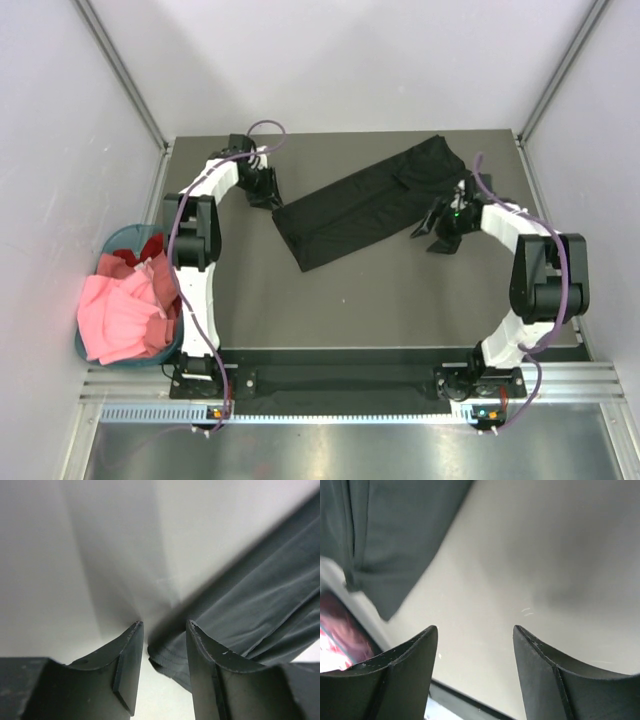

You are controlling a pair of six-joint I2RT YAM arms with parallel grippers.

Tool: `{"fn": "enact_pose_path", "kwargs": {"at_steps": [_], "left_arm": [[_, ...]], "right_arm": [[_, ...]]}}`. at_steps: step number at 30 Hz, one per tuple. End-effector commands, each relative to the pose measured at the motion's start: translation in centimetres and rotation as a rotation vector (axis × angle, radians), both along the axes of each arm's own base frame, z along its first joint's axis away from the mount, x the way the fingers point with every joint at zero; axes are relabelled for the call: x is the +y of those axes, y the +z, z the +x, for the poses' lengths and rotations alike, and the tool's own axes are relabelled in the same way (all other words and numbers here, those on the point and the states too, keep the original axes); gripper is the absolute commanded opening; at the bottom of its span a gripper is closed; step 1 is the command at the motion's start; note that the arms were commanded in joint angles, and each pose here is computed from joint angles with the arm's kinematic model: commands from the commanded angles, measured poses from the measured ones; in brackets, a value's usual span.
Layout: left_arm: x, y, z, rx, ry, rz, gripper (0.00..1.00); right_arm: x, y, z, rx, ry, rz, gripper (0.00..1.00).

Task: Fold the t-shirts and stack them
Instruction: Fold the tshirt

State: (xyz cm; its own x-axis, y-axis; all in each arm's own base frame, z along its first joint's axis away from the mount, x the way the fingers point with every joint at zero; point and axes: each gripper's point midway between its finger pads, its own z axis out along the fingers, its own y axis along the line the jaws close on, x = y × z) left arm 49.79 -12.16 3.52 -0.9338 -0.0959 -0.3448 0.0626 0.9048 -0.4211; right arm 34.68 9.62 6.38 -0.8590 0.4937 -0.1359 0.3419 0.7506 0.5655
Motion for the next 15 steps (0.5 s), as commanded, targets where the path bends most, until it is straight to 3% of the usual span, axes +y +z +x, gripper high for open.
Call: {"fn": "enact_pose_path", "kwargs": {"at_steps": [1, 6, 9, 10, 13, 15], "left_arm": [[-0.2, 0.2, -1.5, 0.008, -0.01, -0.023, 0.45], [-0.7, -0.8, -2.5, 0.041, -0.008, -0.056, 0.38], [-0.7, -0.9, -2.9, 0.066, -0.002, -0.053, 0.25], [-0.6, -0.8, -3.3, 0.076, 0.0, -0.051, 0.15], [-0.2, -0.8, -4.5, 0.1, 0.009, -0.028, 0.0], [0.3, -1.7, -6.1, 0.134, 0.019, 0.002, 0.0]], "right_arm": [[4.3, 3.5, 0.3, -0.126, 0.076, 0.079, 0.62], [6.8, 3.7, -0.6, -0.143, 0.106, 0.11, 0.63], [7.6, 4.1, -1.4, -0.148, 0.128, 0.118, 0.63], [7.6, 4.1, -1.7, -0.148, 0.139, 0.113, 0.63], [7.5, 3.9, -2.3, -0.153, 0.153, 0.101, 0.63], [7.3, 3.6, -2.6, -0.142, 0.162, 0.094, 0.63]]}}
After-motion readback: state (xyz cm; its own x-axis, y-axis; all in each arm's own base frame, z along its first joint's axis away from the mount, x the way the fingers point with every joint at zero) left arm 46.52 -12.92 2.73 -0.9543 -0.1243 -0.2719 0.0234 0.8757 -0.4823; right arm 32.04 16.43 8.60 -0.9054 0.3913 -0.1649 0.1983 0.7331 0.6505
